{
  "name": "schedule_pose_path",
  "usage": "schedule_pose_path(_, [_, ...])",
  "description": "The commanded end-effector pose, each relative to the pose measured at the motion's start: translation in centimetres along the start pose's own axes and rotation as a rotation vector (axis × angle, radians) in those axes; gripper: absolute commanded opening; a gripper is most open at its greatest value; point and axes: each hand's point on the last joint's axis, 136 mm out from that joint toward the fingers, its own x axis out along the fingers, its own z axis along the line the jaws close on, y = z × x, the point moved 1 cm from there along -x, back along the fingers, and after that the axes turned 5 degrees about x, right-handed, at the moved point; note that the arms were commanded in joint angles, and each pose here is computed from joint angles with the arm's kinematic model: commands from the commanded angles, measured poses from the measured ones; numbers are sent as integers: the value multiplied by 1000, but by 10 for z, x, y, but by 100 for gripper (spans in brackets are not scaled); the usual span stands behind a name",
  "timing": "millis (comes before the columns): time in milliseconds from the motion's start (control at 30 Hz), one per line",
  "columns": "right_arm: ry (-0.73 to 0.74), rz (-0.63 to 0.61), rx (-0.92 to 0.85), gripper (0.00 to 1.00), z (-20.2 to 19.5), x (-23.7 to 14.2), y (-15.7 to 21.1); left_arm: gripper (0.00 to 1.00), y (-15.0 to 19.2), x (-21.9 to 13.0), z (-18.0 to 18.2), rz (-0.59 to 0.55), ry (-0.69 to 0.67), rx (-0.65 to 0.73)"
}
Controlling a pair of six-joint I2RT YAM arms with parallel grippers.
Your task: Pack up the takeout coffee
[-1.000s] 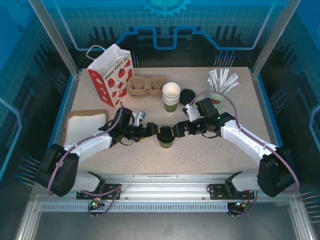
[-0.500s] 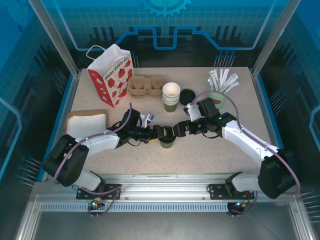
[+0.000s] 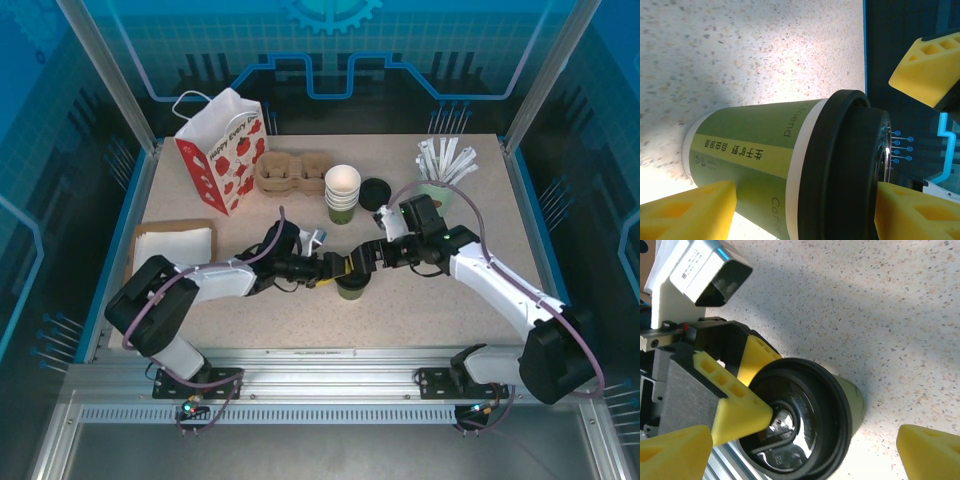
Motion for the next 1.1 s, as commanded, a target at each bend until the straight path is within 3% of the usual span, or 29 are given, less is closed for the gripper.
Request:
schedule_pose_path(0, [13,-38,-7,96,0,-16,-8,72,-5,15,-8,-10,-3,13])
schedule_pose_path(300, [54,-108,25,96,-14,-41,-17,75,-15,29,-25,-4,-10,64])
schedule_pose_path(500, [119,-231,-68,95,-2,-66,-35,84,-39,-11,-34,-78,-114,183])
schedule_pose_path(633, [151,-342,-247,95,35,-78,-51,84,-79,-85,-23,-261,-394,358])
schedule_pose_path(767, [154,-410,-332,95,59,-77,-69,82,-119,-143,-9,-375,-636,504])
schedule_pose_path(900, [141,-409,-330,95,66,-69,-83,80,-157,-164,3,-422,-742,551])
schedule_pose_path(1067, [167,-374,-327,95,63,-59,-85,75,-200,-172,31,-381,-917,610])
